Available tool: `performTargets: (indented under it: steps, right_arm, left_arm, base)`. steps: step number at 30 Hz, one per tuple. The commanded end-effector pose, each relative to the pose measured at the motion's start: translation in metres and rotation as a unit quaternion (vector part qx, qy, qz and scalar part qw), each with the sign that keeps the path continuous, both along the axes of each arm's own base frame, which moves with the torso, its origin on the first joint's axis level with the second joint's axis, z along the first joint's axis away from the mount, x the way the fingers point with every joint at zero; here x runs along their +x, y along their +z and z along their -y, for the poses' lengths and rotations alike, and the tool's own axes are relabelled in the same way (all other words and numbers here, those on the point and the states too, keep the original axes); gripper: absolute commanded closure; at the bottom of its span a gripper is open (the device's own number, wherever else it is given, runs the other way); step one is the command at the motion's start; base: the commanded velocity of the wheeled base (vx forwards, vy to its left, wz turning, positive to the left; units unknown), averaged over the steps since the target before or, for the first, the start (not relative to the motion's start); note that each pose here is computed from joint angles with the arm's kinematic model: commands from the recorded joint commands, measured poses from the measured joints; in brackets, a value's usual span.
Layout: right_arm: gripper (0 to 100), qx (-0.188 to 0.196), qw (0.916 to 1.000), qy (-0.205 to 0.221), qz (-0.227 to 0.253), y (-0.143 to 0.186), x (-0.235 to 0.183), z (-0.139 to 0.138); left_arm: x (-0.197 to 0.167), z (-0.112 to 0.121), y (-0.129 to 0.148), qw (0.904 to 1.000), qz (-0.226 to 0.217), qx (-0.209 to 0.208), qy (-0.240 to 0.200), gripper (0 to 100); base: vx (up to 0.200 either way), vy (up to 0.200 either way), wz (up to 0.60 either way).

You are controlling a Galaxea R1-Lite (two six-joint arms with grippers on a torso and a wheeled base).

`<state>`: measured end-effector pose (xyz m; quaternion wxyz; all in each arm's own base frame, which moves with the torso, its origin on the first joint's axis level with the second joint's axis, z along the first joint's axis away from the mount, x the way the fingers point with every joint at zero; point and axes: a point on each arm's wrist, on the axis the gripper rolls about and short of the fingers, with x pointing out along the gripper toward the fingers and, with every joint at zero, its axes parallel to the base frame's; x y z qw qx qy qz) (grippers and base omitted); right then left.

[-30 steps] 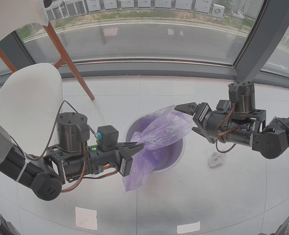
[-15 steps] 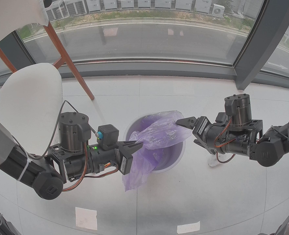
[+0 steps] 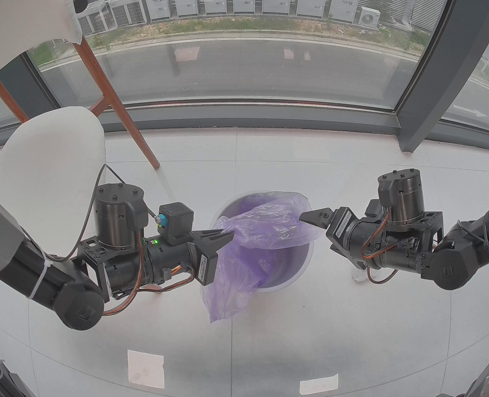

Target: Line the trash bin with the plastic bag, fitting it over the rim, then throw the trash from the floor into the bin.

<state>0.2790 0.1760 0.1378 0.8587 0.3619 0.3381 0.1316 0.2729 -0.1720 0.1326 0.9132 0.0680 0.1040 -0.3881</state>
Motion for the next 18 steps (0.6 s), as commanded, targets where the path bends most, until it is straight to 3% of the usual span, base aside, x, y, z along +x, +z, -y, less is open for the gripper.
performTargets:
  steps: [1,18]
  right_arm:
    - [0,-0.001,1.0,0.0,0.0,-0.007,0.002,-0.001]
    - [0,0.002,0.9998,0.008,0.018,-0.024,0.016,-0.026]
  left_arm:
    - [0.001,-0.003,0.002,1.0,0.003,-0.002,0.002,100]
    - [-0.001,-0.001,-0.001,1.0,-0.001,0.002,-0.002,100]
  base:
    - [0.0,0.0,0.0]
    - [0.0,0.0,0.0]
